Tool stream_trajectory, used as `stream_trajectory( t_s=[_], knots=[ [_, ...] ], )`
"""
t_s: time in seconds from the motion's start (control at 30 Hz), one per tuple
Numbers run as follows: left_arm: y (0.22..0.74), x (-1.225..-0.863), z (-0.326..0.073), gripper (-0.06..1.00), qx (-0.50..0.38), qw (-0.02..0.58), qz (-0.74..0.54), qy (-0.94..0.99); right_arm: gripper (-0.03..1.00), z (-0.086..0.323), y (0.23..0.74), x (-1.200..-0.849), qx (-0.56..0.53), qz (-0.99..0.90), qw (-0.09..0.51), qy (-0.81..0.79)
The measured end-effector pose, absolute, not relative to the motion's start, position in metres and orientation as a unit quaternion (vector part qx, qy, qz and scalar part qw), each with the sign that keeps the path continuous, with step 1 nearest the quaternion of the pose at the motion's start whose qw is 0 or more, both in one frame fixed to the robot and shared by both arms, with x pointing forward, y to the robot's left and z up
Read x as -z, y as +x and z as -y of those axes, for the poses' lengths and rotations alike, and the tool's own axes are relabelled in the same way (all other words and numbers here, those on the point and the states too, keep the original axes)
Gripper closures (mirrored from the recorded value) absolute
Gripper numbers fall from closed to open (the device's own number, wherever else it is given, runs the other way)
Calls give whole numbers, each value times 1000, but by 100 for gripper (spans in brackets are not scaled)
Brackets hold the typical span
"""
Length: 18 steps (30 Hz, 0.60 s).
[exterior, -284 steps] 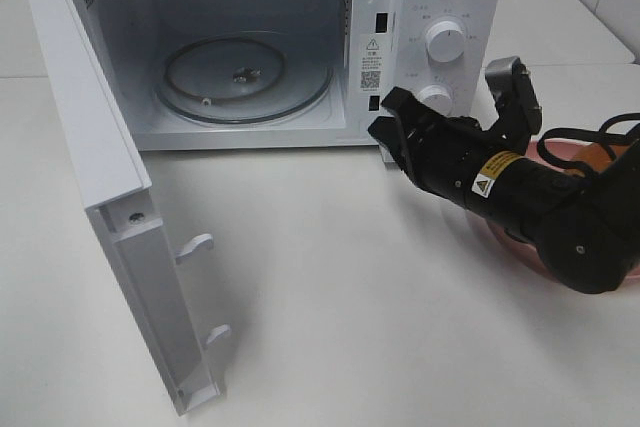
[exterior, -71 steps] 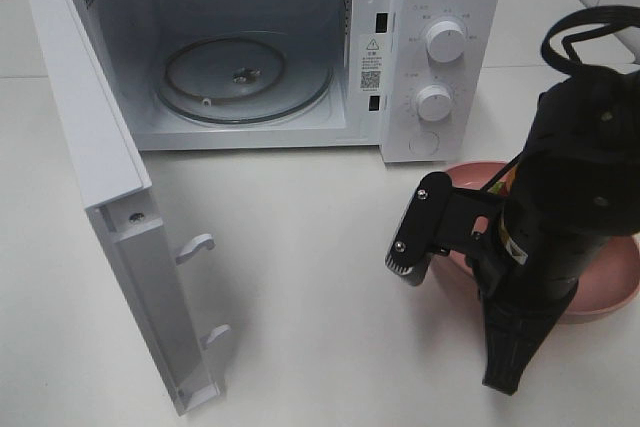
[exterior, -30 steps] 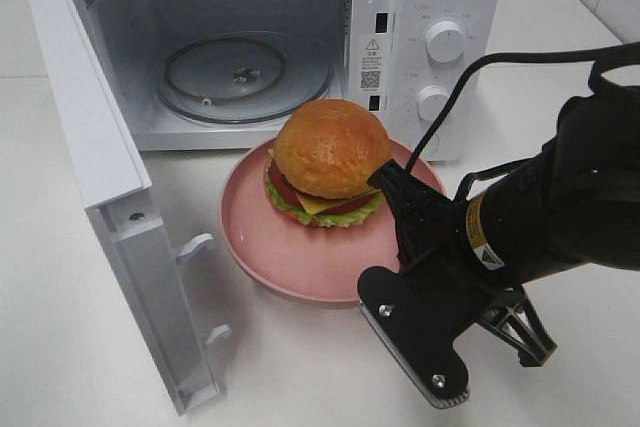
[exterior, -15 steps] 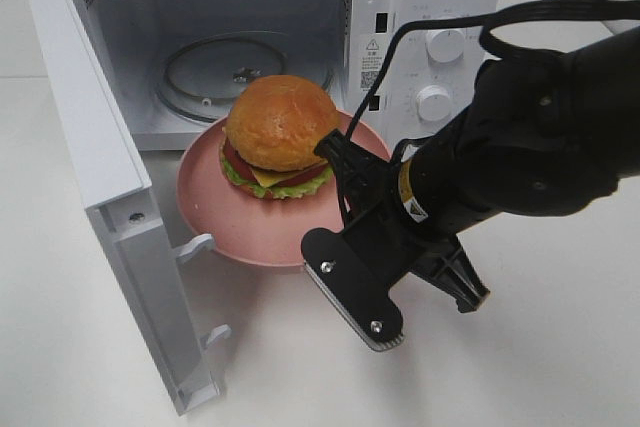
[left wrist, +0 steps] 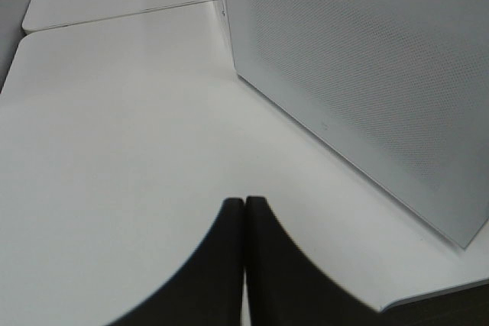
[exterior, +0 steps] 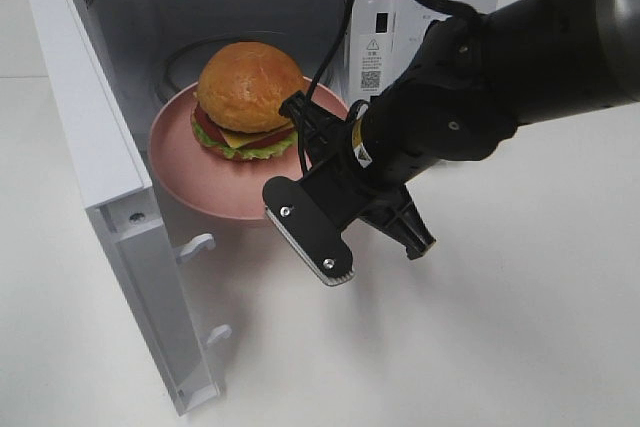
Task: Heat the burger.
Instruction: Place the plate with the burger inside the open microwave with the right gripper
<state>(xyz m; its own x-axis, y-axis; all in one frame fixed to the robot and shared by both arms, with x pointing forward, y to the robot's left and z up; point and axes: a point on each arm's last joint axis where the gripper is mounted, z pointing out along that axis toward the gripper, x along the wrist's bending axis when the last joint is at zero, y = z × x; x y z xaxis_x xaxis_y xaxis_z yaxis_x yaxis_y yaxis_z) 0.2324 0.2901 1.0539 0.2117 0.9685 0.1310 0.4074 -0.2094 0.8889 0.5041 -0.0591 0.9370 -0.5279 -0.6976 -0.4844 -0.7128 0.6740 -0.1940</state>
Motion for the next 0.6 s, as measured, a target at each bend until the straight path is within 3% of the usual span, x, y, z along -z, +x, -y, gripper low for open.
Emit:
stream_trajectory(
  t_s=[0.6],
  knots=[
    [232, -1054, -290, 94, -374, 375, -504, 682, 94, 52, 553, -948, -23, -888, 246, -387]
  ],
)
